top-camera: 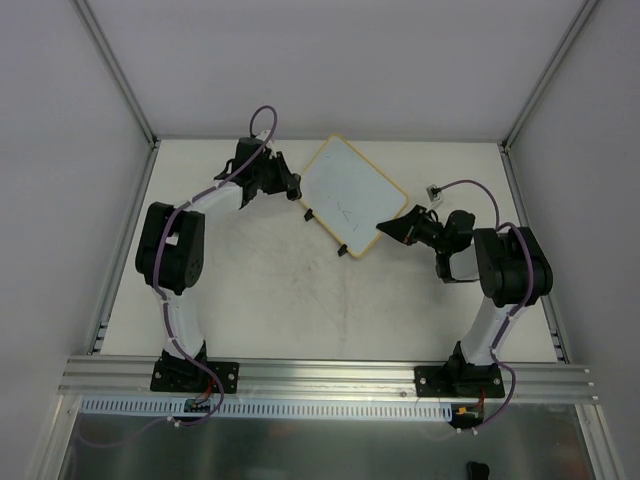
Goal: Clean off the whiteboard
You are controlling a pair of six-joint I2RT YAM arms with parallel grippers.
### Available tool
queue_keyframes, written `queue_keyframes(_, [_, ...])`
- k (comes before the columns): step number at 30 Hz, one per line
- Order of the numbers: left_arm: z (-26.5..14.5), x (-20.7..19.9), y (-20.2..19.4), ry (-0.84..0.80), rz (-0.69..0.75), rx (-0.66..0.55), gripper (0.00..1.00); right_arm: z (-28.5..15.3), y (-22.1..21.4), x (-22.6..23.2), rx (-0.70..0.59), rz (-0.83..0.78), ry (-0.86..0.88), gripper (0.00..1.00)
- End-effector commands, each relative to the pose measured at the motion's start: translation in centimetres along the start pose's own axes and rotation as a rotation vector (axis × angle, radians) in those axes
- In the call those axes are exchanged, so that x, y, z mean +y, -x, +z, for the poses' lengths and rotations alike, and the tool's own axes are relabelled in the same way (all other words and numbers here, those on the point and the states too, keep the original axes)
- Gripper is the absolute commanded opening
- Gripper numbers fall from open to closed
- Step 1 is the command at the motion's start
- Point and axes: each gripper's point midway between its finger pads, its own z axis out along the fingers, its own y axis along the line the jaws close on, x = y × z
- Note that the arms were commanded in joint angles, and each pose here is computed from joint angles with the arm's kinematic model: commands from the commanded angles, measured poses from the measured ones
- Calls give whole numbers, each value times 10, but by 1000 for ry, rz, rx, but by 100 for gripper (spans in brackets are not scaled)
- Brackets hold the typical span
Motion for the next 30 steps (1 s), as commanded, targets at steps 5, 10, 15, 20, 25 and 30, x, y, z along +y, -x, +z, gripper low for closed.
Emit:
queue_keyframes(5, [-10,-46,10,-90,101,-35,0,7,21,40,-38,-185,179,0])
queue_keyframes(10, [6,-54,19,-137,135,-35,0,2,18,41,-49,-200,166,0])
queue_keyframes(15, [20,-65,44,-162,180,-82,0,0,15,42,-52,-206,159,0])
queue_keyframes(20, [31,-76,59,-205,180,-100,0,-1,13,40,-51,-206,153,0])
queue_keyframes(25, [35,-99,66,-295,225,-98,0,-1,12,40,-53,-207,151,0])
queue_keyframes(30, [36,-107,81,-305,250,-130,0,-1,12,41,-52,-210,152,0])
